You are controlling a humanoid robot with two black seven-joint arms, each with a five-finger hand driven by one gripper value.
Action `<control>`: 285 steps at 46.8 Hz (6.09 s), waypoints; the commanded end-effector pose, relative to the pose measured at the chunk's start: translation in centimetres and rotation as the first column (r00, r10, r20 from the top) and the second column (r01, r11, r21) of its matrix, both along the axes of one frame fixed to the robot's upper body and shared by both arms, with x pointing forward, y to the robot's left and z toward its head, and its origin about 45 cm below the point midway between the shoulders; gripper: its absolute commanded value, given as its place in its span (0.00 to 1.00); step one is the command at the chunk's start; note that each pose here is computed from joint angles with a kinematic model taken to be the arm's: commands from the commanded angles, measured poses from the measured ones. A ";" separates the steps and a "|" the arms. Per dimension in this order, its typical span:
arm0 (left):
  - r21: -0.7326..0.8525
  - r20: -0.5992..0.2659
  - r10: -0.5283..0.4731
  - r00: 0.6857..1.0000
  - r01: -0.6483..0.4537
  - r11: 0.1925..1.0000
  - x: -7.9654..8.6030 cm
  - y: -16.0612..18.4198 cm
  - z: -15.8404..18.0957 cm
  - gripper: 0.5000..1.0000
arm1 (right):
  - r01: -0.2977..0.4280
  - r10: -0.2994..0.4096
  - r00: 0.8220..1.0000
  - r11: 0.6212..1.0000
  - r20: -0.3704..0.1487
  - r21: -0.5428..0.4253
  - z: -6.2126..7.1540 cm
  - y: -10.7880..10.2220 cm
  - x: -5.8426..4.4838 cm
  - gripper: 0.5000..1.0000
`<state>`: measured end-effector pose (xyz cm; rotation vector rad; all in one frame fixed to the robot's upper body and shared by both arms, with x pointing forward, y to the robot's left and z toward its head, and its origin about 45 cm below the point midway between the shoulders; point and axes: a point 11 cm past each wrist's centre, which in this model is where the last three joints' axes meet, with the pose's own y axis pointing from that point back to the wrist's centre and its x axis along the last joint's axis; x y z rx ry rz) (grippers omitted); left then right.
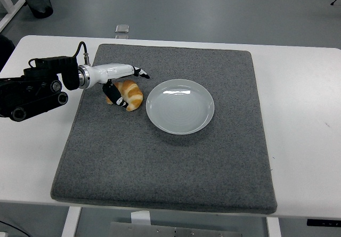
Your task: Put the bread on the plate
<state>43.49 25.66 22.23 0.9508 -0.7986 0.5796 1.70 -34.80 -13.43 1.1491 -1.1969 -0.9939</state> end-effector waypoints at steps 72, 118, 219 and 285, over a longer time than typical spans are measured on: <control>0.057 0.064 -0.047 0.997 0.043 0.997 0.6 -0.4 1.2 0.00 | 0.000 0.000 1.000 1.000 0.001 0.000 0.0 0.0 0.1 0.86; 0.028 0.343 -0.184 0.921 0.186 0.982 3.3 -6.7 18.6 0.00 | 0.000 0.000 1.000 1.000 -0.001 0.000 0.0 0.0 0.0 0.86; 0.179 0.099 -0.431 0.897 0.410 0.894 -1.8 -13.6 1.4 0.00 | 0.000 0.000 1.000 1.000 -0.001 0.000 0.0 0.0 0.0 0.86; 0.108 0.088 -0.396 0.914 0.386 0.916 -1.9 -13.7 1.4 0.98 | 0.000 0.000 1.000 1.000 -0.001 0.000 0.0 0.0 0.0 0.86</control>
